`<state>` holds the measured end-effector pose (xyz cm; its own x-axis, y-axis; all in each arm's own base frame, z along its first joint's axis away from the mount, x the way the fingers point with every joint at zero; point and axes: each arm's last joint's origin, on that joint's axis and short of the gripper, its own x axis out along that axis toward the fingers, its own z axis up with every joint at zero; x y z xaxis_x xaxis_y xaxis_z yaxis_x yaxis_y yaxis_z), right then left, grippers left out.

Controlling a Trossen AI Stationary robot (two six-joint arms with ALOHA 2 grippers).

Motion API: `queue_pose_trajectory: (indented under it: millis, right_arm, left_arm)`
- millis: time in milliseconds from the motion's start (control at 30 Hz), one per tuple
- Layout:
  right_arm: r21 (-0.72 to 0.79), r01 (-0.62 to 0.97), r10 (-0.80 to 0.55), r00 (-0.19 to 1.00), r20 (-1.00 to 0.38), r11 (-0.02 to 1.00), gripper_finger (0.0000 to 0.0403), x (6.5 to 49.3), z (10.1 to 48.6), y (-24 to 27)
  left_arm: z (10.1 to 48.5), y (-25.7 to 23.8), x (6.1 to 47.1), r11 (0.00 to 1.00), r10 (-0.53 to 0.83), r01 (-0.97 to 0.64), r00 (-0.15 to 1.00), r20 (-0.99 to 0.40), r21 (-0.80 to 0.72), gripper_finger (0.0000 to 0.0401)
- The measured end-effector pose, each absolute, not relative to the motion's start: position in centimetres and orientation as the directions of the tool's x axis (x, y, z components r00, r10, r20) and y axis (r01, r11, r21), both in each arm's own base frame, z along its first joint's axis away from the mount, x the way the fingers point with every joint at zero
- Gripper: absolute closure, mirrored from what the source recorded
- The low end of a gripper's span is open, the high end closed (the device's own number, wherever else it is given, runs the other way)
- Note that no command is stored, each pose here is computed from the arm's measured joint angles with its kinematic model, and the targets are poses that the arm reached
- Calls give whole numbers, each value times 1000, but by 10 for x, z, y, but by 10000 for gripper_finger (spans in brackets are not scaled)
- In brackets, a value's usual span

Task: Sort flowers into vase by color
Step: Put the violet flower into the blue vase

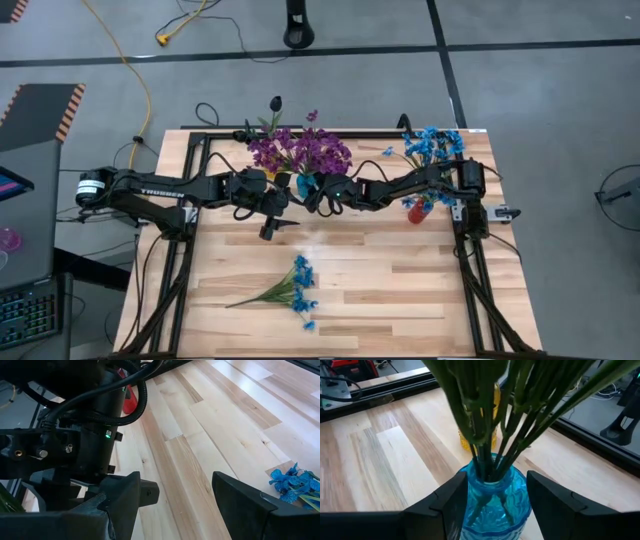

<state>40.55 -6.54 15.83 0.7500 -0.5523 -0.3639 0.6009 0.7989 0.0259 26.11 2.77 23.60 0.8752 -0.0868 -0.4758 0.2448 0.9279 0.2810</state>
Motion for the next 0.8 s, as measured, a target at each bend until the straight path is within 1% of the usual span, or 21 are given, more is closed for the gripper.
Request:
queue_pose_trajectory:
  millis: [533,633,800]
  right_arm:
    - [25,600,-551,750,-367,800,257,405,158,-65]
    - [25,600,-551,749,-367,800,263,405,158,-65]
    - [25,600,-551,749,-367,799,262,405,158,-65]
  left_arm:
    - [236,28,261,928,-87,245,875,-476,281,166]
    - [236,28,261,928,-87,245,875,-476,281,166]
    - [236,28,261,928,-87,245,875,-476,281,166]
